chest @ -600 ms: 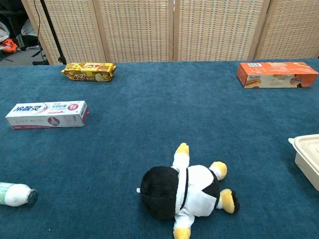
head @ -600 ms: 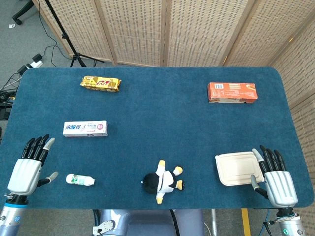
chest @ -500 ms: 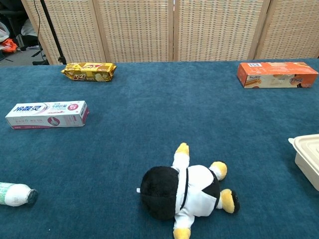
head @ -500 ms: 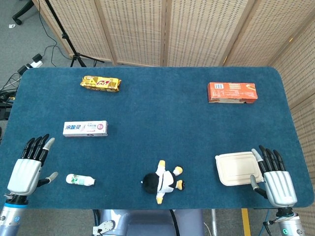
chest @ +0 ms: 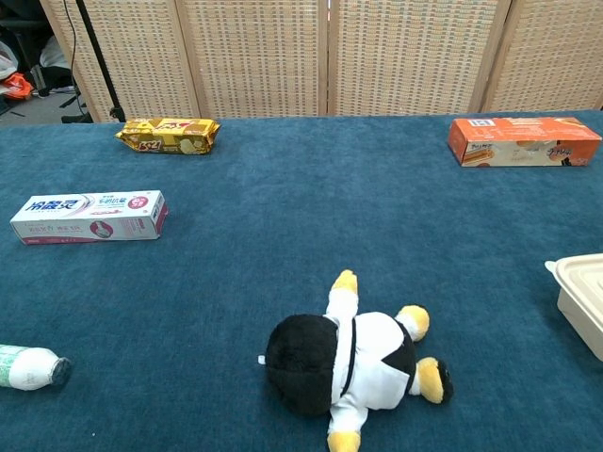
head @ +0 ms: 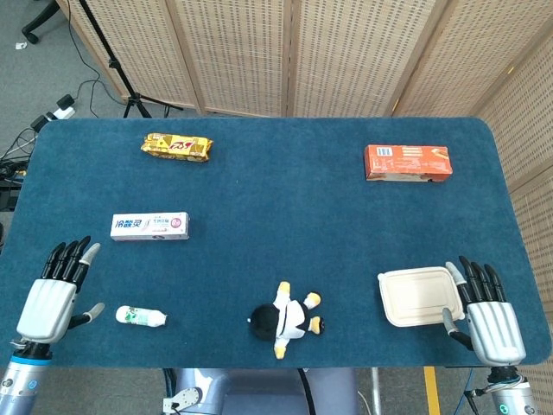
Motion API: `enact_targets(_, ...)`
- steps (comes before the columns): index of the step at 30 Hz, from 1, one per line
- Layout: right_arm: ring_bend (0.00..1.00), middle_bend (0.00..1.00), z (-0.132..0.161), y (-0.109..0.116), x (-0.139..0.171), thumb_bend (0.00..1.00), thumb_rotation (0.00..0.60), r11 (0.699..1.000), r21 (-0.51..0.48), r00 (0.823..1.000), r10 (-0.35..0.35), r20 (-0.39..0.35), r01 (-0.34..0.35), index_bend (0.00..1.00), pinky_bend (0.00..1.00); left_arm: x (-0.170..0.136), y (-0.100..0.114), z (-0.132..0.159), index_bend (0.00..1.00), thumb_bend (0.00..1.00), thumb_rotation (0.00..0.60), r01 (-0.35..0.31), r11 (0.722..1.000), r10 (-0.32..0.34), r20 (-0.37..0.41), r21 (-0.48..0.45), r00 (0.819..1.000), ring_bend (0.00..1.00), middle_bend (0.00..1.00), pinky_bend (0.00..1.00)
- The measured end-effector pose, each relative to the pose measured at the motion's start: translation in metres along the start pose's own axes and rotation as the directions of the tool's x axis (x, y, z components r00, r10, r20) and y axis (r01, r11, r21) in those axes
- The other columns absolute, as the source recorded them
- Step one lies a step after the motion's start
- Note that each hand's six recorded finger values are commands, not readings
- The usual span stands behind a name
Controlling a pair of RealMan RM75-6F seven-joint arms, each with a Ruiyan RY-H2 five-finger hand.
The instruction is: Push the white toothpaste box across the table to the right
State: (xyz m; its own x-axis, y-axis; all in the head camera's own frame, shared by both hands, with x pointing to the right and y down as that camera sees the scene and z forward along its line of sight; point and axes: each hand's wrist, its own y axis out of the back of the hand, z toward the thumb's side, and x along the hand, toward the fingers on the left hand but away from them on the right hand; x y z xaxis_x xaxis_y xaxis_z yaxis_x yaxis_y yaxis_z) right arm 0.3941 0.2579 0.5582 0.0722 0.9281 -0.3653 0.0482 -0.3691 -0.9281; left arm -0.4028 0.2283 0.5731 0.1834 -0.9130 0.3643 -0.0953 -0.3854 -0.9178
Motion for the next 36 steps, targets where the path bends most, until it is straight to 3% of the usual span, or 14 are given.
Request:
enact_targets(16,0.00,0.00,0.002,-0.001,0.002,0.52,0.600,1.000,0.012,1.000,0.014,-0.010,-0.014,0.00,0.01,-0.001,0.000,0.005,0.00,0.00,0.600,0.012,1.000,-0.012,0.016,-0.012,1.000,0.00,0.00,0.00)
enact_targets(21,0.00,0.00,0.000,-0.003,0.001,0.52,0.600,1.000,0.014,1.000,0.020,-0.002,-0.020,0.00,0.01,0.002,0.001,0.007,0.00,0.00,0.600,0.035,0.992,-0.034,0.012,-0.117,0.999,0.00,0.00,0.00)
enact_targets(27,0.00,0.00,0.000,-0.003,0.001,0.52,0.600,1.000,0.016,1.000,0.020,0.000,-0.020,0.00,0.01,0.014,0.006,0.004,0.00,0.00,0.600,0.083,0.959,-0.090,-0.013,-0.271,0.996,0.00,0.00,0.00)
enact_targets(30,0.00,0.00,0.000,-0.003,0.001,0.52,0.600,1.000,0.020,1.000,0.021,0.002,-0.021,0.00,0.01,0.020,0.005,0.005,0.00,0.00,0.600,0.112,0.925,-0.130,-0.026,-0.363,0.991,0.00,0.00,0.00)
enact_targets(32,0.00,0.00,0.000,-0.003,0.001,0.52,0.600,1.000,0.018,1.000,0.020,0.003,-0.020,0.00,0.01,0.025,0.004,0.003,0.00,0.00,0.600,0.144,0.879,-0.178,-0.034,-0.455,0.983,0.00,0.00,0.00)
enact_targets(33,0.00,0.00,0.000,-0.003,0.000,0.52,0.600,1.000,0.018,1.000,0.019,0.003,-0.019,0.00,0.01,0.028,0.003,0.002,0.00,0.00,0.600,0.158,0.853,-0.202,-0.037,-0.497,0.979,0.00,0.00,0.00)
enact_targets(36,0.00,0.00,-0.001,-0.003,0.000,0.52,0.600,1.000,0.015,1.000,0.020,0.006,-0.020,0.00,0.01,0.037,0.001,-0.004,0.00,0.00,0.600,0.192,0.735,-0.290,-0.045,-0.650,0.956,0.00,0.00,0.00)
